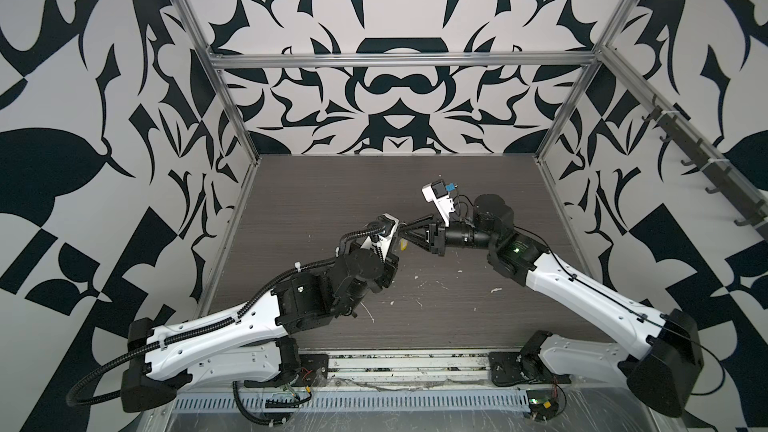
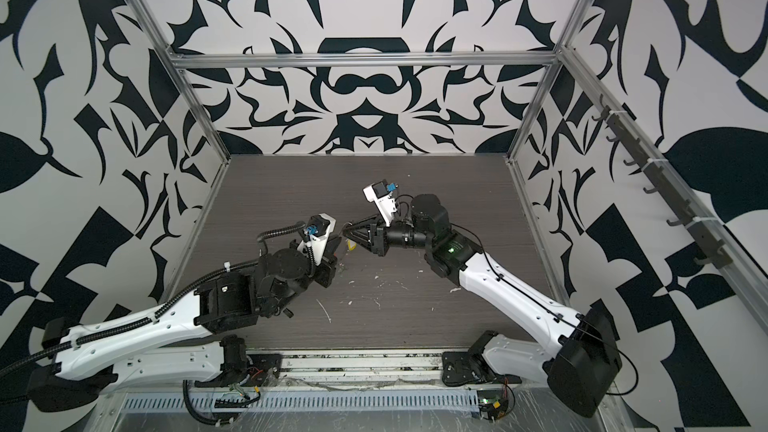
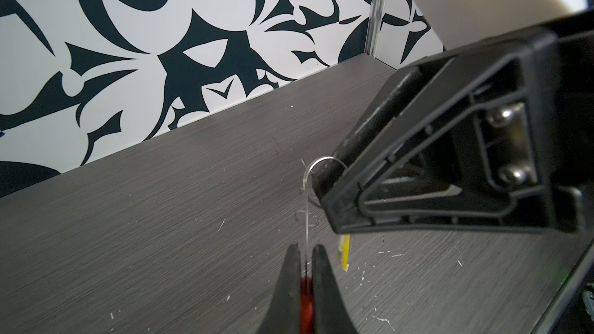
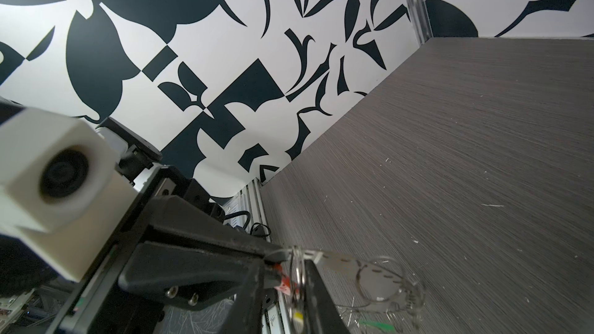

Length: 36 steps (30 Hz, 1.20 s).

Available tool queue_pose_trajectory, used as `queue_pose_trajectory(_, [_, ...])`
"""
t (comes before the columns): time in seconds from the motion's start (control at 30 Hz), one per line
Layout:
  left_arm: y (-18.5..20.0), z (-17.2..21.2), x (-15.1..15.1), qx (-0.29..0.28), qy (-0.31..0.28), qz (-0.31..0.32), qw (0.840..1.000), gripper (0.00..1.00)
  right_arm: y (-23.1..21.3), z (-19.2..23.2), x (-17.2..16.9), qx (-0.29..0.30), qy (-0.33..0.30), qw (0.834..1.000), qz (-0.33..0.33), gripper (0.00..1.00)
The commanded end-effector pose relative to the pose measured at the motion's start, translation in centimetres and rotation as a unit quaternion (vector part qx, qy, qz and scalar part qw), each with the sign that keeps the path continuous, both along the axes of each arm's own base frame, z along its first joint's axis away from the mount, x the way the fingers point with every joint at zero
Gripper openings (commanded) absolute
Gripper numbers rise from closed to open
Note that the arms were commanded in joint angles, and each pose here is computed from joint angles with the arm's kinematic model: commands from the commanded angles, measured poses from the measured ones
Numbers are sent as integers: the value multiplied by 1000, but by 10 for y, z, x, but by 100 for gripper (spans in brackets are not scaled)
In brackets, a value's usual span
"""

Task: Remove the keys from the keyring

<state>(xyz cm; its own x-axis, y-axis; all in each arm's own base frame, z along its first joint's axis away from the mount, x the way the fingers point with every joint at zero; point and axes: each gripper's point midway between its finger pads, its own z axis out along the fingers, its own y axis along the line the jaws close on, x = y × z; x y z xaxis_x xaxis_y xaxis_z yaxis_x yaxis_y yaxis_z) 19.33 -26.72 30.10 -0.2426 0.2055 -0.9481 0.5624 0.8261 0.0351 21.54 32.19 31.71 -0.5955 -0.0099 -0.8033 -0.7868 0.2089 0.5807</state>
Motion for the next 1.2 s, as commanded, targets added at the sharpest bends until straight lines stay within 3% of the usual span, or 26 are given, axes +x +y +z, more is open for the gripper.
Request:
queue_pose_trajectory(0.0, [1,14,2,-24,-10,9,1000,0,-4,33,-4,24,-47,999,-4,21])
queue_pose_trajectory(0.4, [0,12,0,-23,-6,5,1000,0,-8,35,0,15,-56,998,-25,18])
queue_pose_trajectory(0.63, [-2,13,-1,-26,-4,0,1000,0,-9,33,2,10,-56,998,-31,0])
queue_pose_trajectory(0.73, [-4,11,-3,-27,5,-8,1000,0,-10,35,0,2,-63,998,-29,0])
queue_pose_trajectory(0.83, [-3,8,-6,-25,13,-13,1000,32,-12,34,1,-16,-68,997,-27,0])
queue_pose_trajectory(0.87, [-2,7,-7,-25,16,-15,999,39,-13,32,2,-23,-68,997,-27,0])
queue_pose_trajectory(1.0, [5,1,-14,-22,27,-28,999,52,-19,26,3,-49,-68,996,-19,0])
queue_pose_trajectory(1.17, [9,-1,-34,-34,27,-91,995,60,-31,21,-3,-65,-79,995,22,0])
